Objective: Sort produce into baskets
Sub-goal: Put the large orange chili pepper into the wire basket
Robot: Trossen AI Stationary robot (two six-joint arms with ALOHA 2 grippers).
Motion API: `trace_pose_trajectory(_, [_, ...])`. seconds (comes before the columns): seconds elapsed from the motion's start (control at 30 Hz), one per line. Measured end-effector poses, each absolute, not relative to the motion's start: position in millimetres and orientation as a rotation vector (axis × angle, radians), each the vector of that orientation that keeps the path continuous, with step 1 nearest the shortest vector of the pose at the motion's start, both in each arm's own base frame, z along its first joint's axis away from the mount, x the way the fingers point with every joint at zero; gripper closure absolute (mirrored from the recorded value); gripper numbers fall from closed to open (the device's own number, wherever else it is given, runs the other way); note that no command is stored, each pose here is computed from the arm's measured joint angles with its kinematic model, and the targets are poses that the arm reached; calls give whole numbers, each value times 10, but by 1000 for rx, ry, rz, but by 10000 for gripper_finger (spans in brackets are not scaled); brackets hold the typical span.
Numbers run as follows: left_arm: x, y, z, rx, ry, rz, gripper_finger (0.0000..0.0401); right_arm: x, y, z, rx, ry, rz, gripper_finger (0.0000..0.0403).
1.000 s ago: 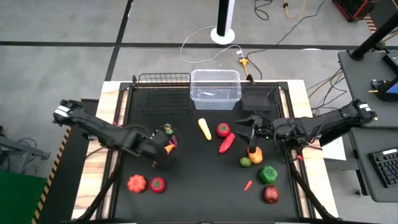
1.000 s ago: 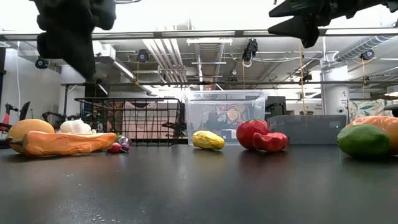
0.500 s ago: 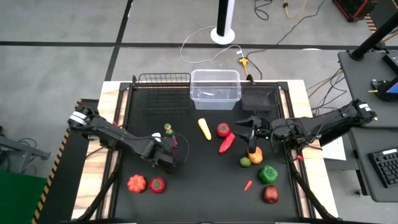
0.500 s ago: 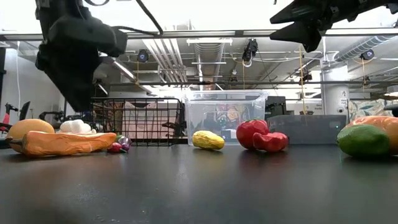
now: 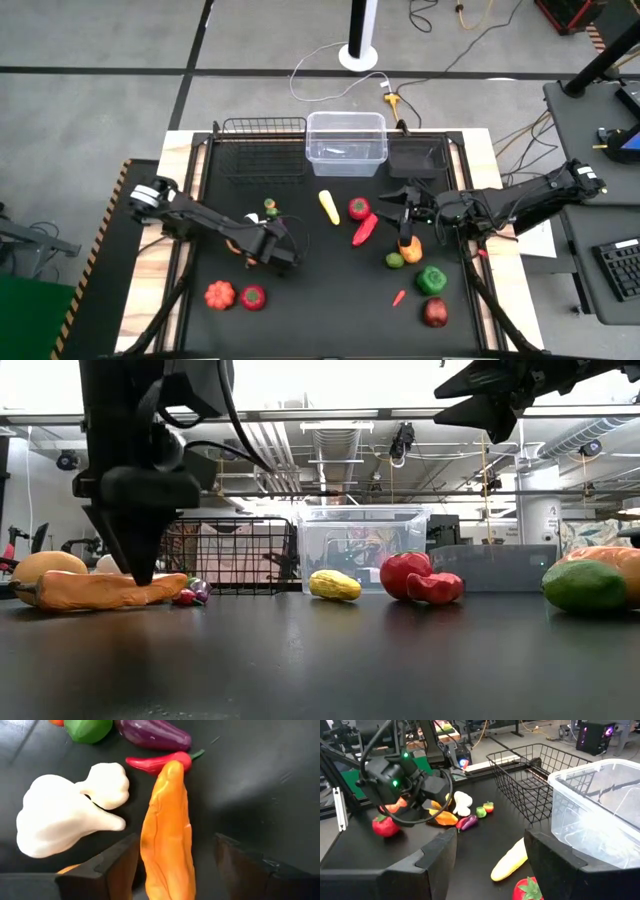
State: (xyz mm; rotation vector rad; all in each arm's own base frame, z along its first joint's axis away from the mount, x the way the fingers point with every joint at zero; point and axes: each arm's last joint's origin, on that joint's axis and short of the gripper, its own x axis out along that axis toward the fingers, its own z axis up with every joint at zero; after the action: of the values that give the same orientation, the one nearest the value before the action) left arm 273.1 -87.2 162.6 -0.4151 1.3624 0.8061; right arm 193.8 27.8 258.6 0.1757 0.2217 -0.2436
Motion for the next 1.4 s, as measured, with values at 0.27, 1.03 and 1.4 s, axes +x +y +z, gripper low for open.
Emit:
trace_pose_trajectory(0.27, [2760, -873, 1490, -369, 1407, 815, 169, 1938, 278, 2585, 164, 224, -243, 179])
trace_pose_trajectory(1.03, [2831, -907, 1526, -335, 1428, 735, 320, 1938, 278, 2585, 153, 225, -241, 179])
trace_pose_trajectory(1.4, [3263, -1092, 2220, -120, 1247, 406, 320, 1938, 278, 2588, 142, 224, -239, 179])
